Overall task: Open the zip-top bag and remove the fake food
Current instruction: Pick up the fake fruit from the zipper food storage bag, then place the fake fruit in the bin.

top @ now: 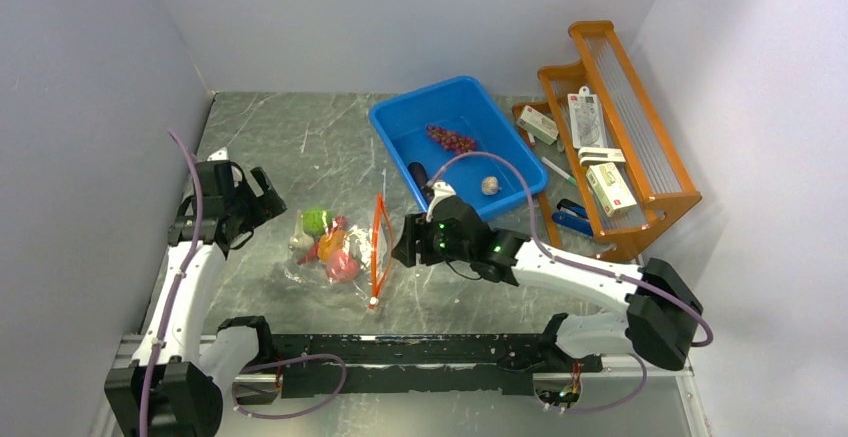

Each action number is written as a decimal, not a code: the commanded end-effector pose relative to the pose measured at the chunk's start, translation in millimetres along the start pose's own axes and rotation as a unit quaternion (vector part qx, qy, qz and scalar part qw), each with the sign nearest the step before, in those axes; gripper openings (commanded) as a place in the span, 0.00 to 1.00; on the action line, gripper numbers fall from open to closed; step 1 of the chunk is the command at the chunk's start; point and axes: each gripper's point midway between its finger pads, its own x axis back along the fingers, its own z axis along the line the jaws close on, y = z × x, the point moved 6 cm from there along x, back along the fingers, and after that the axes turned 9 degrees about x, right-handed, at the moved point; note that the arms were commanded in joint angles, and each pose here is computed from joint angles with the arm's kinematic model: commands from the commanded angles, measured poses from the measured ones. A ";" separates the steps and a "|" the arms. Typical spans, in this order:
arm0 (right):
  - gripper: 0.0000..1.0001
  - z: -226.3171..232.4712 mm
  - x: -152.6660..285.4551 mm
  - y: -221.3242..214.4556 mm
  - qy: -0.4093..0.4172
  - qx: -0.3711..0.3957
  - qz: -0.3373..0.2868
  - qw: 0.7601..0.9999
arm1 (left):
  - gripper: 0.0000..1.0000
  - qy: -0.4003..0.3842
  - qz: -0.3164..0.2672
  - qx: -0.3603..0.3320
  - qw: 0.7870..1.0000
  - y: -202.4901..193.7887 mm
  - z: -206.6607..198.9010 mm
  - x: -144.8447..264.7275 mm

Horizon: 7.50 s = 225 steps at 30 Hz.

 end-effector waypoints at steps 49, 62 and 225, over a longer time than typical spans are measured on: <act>0.54 53.7 -113.9 -20.5 0.123 -0.063 0.103 0.985 | 0.94 -0.014 0.188 0.006 0.982 -43.2 1.0 -52.9; 0.65 67.1 -118.7 -18.0 0.167 -0.080 0.111 0.976 | 0.72 -0.019 0.301 0.019 0.953 -72.1 5.6 -70.9; 0.58 -161.6 -138.2 159.4 -0.199 0.104 0.082 0.971 | 0.89 0.006 0.106 -0.031 0.994 -36.5 -17.3 -19.9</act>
